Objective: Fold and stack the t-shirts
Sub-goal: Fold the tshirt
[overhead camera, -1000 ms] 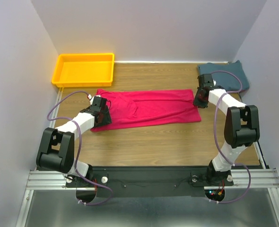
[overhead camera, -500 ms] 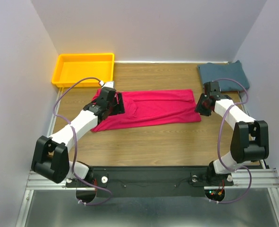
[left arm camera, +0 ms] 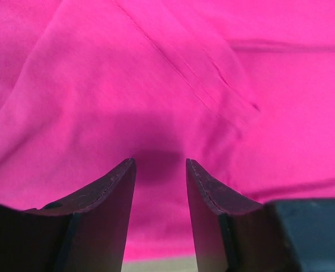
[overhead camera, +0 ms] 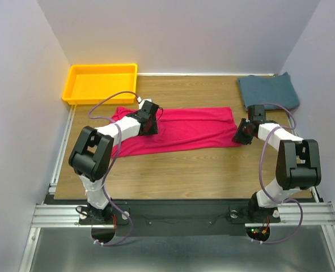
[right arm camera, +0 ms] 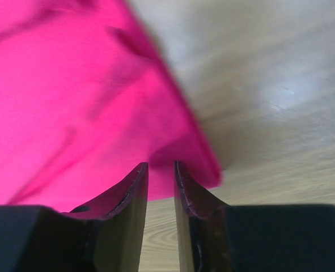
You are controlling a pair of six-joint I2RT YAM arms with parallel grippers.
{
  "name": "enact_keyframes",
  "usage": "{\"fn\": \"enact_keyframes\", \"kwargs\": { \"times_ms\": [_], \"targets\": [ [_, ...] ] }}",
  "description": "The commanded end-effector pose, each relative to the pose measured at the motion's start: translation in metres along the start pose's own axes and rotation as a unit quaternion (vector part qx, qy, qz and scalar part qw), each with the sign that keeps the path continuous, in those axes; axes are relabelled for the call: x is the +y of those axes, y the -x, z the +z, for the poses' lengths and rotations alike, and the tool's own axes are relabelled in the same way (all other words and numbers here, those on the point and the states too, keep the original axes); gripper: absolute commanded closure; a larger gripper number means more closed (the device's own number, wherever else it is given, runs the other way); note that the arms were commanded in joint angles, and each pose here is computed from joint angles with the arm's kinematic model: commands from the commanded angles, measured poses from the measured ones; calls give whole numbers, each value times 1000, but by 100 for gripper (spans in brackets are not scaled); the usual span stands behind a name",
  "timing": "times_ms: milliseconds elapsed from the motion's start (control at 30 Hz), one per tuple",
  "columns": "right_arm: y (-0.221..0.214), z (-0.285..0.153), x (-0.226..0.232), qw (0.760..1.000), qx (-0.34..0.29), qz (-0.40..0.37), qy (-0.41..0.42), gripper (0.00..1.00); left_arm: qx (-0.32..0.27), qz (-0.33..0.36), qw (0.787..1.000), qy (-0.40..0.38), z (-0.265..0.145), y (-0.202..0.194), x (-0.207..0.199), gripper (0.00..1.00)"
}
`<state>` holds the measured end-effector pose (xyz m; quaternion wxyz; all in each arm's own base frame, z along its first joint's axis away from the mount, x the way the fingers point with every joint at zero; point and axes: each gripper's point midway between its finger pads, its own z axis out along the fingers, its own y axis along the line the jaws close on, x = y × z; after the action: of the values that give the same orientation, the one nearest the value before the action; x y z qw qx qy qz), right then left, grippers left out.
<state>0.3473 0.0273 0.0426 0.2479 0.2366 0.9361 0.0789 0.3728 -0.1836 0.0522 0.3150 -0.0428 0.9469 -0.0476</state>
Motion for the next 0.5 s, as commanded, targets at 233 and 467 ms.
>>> {"fn": "enact_keyframes", "kwargs": {
  "times_ms": [233, 467],
  "targets": [
    [-32, 21, -67, 993, 32, 109, -37, 73, 10, -85, 994, 69, 39, 10, 50, 50],
    [-44, 14, -86, 988, 31, 139, -53, 74, 15, -127, 989, 75, 44, 12, 70, 50]
  ]
}}
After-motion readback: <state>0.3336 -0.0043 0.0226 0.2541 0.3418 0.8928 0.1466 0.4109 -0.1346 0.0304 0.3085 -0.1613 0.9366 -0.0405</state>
